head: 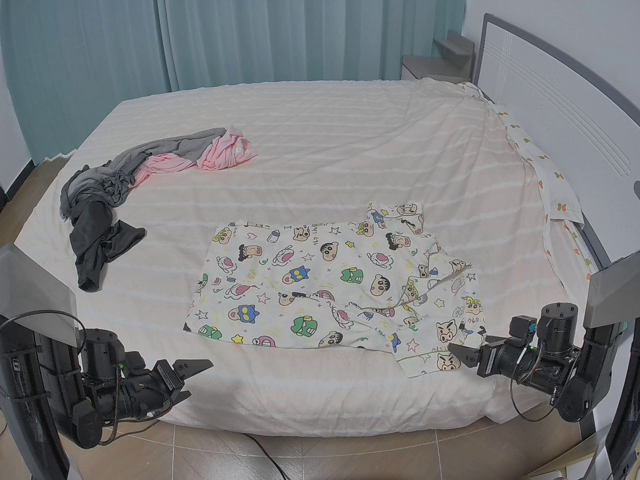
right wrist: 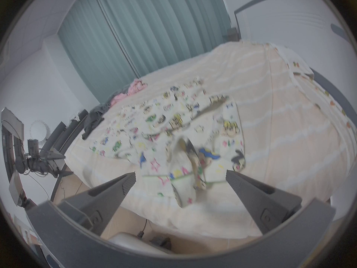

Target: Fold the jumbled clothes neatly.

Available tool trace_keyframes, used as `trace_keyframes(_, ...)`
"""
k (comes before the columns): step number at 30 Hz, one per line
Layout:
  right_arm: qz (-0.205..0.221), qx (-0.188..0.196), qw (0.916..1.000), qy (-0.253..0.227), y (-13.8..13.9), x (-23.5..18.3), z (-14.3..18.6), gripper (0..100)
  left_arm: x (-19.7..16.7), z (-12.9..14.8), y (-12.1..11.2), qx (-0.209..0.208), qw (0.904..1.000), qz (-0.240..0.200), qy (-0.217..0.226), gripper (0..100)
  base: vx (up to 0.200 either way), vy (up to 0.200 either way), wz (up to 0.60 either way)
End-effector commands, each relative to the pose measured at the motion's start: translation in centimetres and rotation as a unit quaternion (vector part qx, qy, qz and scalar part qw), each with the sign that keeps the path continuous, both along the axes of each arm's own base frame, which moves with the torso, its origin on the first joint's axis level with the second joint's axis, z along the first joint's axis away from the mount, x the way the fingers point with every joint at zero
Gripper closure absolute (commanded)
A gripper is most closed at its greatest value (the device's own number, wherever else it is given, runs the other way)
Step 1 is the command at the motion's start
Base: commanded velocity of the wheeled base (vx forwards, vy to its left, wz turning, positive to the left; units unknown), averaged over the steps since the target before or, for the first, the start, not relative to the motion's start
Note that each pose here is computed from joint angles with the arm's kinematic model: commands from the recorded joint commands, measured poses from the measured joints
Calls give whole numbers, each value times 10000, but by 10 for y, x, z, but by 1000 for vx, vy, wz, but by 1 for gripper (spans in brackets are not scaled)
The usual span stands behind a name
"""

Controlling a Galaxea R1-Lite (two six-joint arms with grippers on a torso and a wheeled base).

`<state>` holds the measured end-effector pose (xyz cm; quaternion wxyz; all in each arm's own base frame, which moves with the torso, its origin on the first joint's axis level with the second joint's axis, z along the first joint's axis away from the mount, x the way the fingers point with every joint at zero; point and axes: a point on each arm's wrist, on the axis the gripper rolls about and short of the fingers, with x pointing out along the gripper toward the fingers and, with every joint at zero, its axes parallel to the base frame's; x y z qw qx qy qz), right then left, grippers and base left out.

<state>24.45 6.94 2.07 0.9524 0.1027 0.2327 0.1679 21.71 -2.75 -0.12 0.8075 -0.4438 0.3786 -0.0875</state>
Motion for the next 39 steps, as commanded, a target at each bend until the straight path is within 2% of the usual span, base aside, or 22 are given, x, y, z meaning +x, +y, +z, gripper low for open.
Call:
trace_keyframes(1,624,262,9962,-541,30,-16,30,0,-4,-1,0,7,10000,9,75,0,0,0,0)
trace_keyframes(4,858,931,9918,-176,57,-20,26,0,-4,-1,0,2,10000,13,78,0,0,0,0)
trace_keyframes(5,869,1018,9909,-138,60,-20,26,0,-4,-1,0,2,10000,13,78,0,0,0,0)
trace_keyframes(6,881,1459,9853,105,75,-18,23,0,-4,-1,0,2,10000,13,78,0,0,0,0)
trace_keyframes(11,689,2077,9727,773,102,-9,-1,0,-4,-1,0,7,10000,9,75,0,0,0,0)
trace_keyframes(15,588,2637,9572,1038,119,1,-8,0,-4,-1,0,7,10000,2,75,0,0,0,0)
trace_keyframes(24,676,2551,9561,1272,150,19,-15,0,-4,-1,0,7,10000,2,75,0,0,0,0)
trace_keyframes(27,470,2392,9599,1387,156,27,-27,0,-4,-1,0,3,10000,-5,75,0,0,0,0)
trace_keyframes(32,-26,2342,9654,1144,156,49,-35,0,-4,-1,0,7,10000,2,75,0,0,0,0)
trace_keyframes(39,-323,2205,9691,1055,145,64,-43,0,-4,-1,0,7,10000,2,75,0,0,0,0)
